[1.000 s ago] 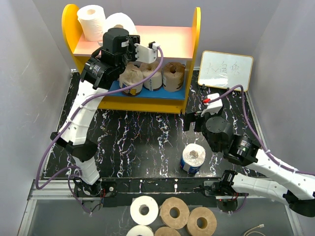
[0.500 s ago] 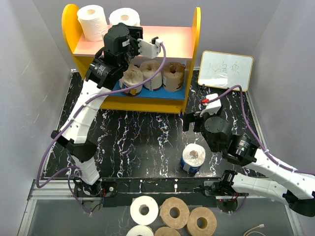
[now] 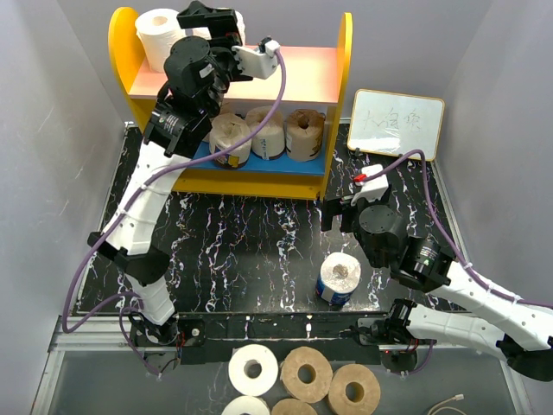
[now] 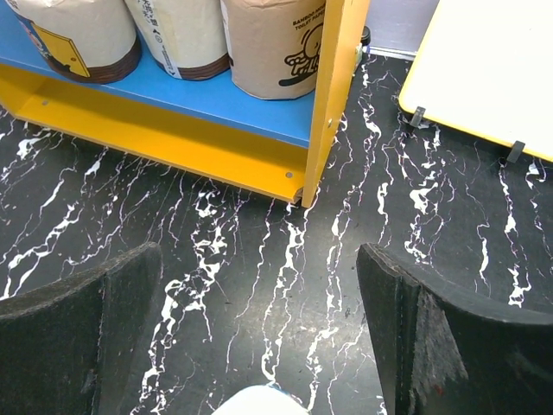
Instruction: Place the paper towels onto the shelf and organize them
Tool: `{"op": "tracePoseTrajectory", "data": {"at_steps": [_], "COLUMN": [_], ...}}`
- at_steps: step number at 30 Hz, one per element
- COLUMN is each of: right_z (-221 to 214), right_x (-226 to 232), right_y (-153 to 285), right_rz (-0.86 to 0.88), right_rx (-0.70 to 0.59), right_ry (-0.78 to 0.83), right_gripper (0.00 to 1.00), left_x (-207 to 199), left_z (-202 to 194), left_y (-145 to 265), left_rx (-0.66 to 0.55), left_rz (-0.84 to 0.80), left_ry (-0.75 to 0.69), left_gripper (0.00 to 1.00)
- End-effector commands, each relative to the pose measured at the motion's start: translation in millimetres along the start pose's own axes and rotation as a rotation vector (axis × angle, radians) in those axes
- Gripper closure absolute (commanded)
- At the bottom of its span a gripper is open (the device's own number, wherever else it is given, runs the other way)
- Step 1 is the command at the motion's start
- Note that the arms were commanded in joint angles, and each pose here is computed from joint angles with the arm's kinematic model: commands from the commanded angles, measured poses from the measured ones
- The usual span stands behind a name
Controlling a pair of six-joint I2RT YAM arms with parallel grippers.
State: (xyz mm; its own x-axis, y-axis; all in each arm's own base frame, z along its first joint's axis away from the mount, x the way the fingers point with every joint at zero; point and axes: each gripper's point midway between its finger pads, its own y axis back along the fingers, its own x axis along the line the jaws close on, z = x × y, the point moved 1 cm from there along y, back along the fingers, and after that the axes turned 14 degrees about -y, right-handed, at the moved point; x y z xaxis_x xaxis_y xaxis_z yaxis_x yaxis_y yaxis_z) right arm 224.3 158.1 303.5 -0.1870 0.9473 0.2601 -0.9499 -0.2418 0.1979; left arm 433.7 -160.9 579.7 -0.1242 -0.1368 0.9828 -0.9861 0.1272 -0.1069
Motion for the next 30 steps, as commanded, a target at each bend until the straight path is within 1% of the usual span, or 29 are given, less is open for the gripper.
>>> {"op": "tracePoseTrajectory", "data": {"at_steps": [1,3,5,7,9,10,11,12,13,15,16,18,20,22,24,26,27,30], "right_z": [-0.6,-24.9,-59.1,-73.6,-77.5,-76.0,-72.8,-66.1,-55.8,-25.5,-10.0,20.5,48.4,70.0,83.9,89.0,88.6,83.8], "right_x": [-0.5,-2.3,-10.7,-13.0,-3.1,-3.3,-5.7,-10.3,-16.5,-30.4,-34.3,-41.5,-49.3,-63.2,-79.2,-97.3,-105.4,-113.1], "right_y": [-2.0,-5.6,-2.4,-1.2,0.0,0.6,1.3,2.0,2.3,9.9,13.4,24.0,37.7,55.5,71.5,83.1,86.9,88.8], "right_rz": [-0.021,-0.057,-0.134,-0.21,-0.178,-0.185,-0.205,-0.234,-0.277,-0.357,-0.365,-0.339,-0.272,-0.21,-0.169,-0.193,-0.223,-0.283], "right_rx": [0.031,0.171,0.378,0.488,0.544,0.546,0.536,0.508,0.459,0.314,0.233,0.067,-0.094,-0.237,-0.353,-0.425,-0.438,-0.414], "right_ry": [0.06,0.169,0.269,0.294,0.294,0.293,0.289,0.283,0.268,0.157,0.085,-0.09,-0.263,-0.411,-0.502,-0.534,-0.522,-0.446], "right_gripper": [0.04,0.03,0.05,0.06,0.06,0.06,0.06,0.05,0.05,0.03,0.02,0.02,0.02,0.02,0.02,0.02,0.02,0.01], "left_x": [23.8,-12.8,-62.3,-110.2,-154.1,-168.8,-181.4,-189.0,-194.1,-213.4,-221.9,-239.3,-250.3,-254.6,-257.3,-258.9,-258.0,-249.7], "left_z": [-33.2,-25.5,-3.8,15.2,28.7,32.3,39.7,46.9,58.8,79.7,88.0,104.9,127.6,160.6,193.6,216.9,227.1,254.1], "left_y": [51.3,73.1,104.8,128.7,149.0,156.6,165.7,180.8,197.6,218.8,223.0,225.8,231.5,244.9,263.3,270.7,273.1,286.0], "left_rx": [0.035,-0.021,-0.145,-0.21,-0.241,-0.241,-0.268,-0.32,-0.398,-0.482,-0.492,-0.503,-0.542,-0.609,-0.685,-0.74,-0.784,-0.922], "left_rz": [0.042,-0.106,-0.337,-0.541,-0.716,-0.765,-0.816,-0.861,-0.914,-1.035,-1.083,-1.167,-1.226,-1.237,-1.24,-1.304,-1.316,-1.283], "left_ry": [0.371,0.452,0.484,0.505,0.496,0.516,0.537,0.563,0.607,0.672,0.708,0.749,0.775,0.761,0.722,0.763,0.783,0.802], "left_gripper": [0.02,0.02,0.02,0.02,0.02,0.02,0.02,0.02,0.02,0.02,0.02,0.01,0.02,0.02,0.02,0.01,0.02,0.01]}}
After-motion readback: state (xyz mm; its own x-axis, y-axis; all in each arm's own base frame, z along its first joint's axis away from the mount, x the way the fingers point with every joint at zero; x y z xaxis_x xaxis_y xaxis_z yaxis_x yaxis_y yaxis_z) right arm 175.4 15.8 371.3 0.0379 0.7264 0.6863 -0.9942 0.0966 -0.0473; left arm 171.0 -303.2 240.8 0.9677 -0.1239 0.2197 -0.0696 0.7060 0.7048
